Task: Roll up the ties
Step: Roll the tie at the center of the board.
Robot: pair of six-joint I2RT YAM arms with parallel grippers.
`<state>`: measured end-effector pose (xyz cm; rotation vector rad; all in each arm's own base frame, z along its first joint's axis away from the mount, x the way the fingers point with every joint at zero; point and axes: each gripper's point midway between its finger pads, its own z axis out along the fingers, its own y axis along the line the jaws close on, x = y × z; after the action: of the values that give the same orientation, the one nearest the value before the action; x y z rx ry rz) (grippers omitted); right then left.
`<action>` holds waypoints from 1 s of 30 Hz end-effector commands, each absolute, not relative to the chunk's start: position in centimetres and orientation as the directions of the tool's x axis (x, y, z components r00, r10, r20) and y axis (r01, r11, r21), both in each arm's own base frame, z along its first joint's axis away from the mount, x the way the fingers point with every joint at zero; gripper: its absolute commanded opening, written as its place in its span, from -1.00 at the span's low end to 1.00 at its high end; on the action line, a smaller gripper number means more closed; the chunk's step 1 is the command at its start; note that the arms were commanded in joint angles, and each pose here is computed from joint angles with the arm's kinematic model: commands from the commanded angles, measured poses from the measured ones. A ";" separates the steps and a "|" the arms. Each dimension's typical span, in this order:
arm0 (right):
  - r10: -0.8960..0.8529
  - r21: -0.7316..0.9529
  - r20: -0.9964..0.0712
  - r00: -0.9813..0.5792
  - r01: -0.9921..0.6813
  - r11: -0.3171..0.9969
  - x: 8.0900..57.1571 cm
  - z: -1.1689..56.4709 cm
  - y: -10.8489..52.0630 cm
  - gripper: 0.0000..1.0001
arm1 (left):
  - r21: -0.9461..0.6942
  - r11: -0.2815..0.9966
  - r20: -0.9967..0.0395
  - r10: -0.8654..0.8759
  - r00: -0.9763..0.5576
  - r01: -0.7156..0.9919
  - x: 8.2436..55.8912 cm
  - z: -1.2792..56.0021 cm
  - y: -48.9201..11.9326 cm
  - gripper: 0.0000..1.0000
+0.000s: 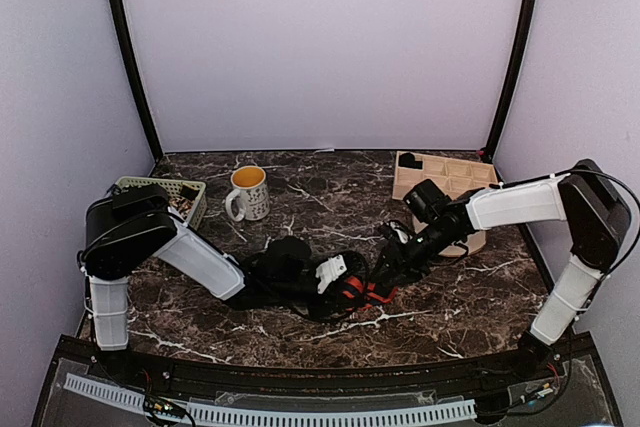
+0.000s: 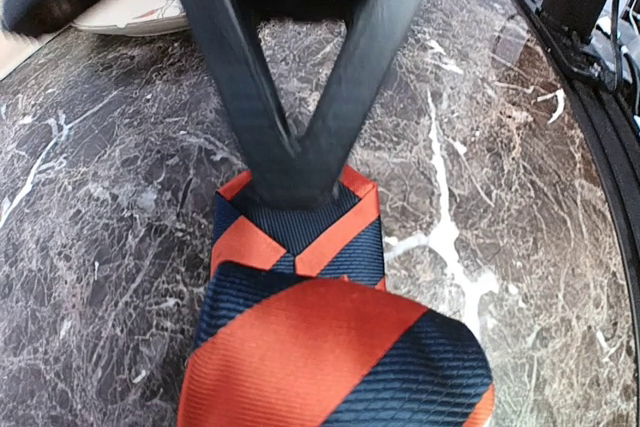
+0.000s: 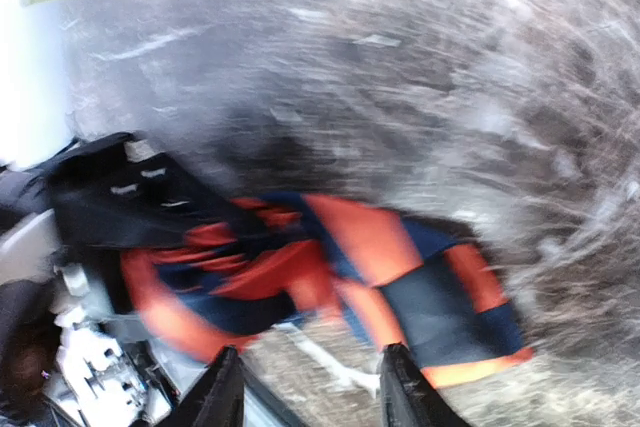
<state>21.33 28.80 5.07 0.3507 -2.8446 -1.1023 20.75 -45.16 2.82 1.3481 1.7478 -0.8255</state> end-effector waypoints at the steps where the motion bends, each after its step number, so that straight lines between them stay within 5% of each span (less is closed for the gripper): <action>1: -0.218 0.788 -0.047 -0.975 -0.170 0.592 21.2 9.4 31.1 -0.03 | -0.034 0.253 -0.714 0.671 -0.201 0.967 19.0 -2.6 -41.3 -0.45; 8: -0.273 0.785 -0.028 -0.962 -0.190 0.589 20.3 8.7 33.8 -0.04 | -0.041 0.257 -0.707 0.675 -0.210 0.965 19.1 -2.7 -41.7 -0.41; 14: -0.290 0.725 0.008 -0.957 -0.195 0.661 20.0 6.0 33.3 -0.23 | -0.051 0.256 -0.710 0.670 -0.215 0.965 19.2 -2.6 -42.0 -0.40; 20: -0.302 0.658 0.028 -0.953 -0.210 0.723 19.6 3.6 31.4 -1.00 | -0.068 0.254 -0.724 0.653 -0.223 0.965 19.2 -1.9 -42.6 -0.32; 30: -0.284 0.568 0.018 -0.959 -0.224 0.792 20.2 0.4 27.2 -1.00 | -0.120 0.247 -0.847 0.479 -0.229 0.962 20.2 3.4 -46.0 0.19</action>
<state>21.01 31.59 5.29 0.4617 -2.7808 -1.2019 20.59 -45.32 2.57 1.3475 1.8184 -0.8078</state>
